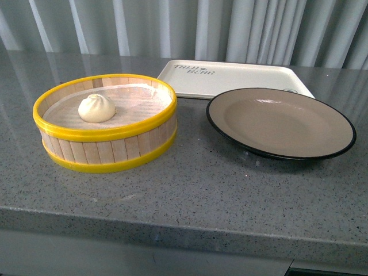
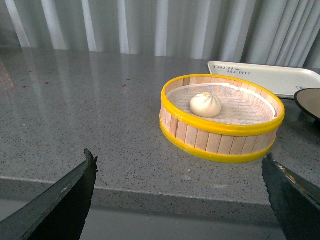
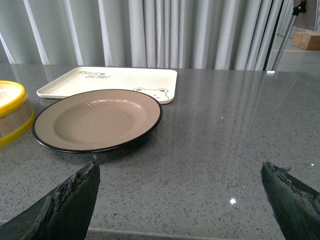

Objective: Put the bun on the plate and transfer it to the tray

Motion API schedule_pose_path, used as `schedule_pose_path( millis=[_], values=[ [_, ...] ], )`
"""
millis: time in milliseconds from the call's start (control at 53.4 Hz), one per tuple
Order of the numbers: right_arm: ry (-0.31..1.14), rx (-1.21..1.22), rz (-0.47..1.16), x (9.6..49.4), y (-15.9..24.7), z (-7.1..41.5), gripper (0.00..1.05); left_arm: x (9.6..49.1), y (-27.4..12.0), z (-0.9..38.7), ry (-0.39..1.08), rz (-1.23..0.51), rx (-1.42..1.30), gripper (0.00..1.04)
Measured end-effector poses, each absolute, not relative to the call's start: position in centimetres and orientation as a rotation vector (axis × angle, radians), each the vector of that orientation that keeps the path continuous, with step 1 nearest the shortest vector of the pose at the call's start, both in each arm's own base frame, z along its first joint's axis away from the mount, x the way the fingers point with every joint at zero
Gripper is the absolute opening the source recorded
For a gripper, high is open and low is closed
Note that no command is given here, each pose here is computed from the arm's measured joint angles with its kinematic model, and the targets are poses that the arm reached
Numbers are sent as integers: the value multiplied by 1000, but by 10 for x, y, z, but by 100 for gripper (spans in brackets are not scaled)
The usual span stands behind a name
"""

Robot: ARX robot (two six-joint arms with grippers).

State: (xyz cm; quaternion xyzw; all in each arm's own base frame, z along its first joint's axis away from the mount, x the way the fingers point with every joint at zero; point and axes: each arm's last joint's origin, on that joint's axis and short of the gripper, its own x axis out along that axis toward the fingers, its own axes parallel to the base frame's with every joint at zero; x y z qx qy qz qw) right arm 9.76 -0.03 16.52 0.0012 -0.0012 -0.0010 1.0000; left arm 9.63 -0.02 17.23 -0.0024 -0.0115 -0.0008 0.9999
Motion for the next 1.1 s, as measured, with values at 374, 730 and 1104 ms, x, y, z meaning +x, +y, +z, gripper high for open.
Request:
schedule_pose_path(
  millis=[374, 730, 1104],
  values=[
    [-2, 2, -2, 98, 0, 165, 96, 96, 0, 172, -23, -2, -5, 98],
    [-2, 2, -2, 98, 0, 165, 96, 96, 0, 172, -23, -2, -5, 98],
    [-2, 2, -2, 98, 0, 165, 96, 102, 2, 169, 212, 84, -164, 98]
  ],
)
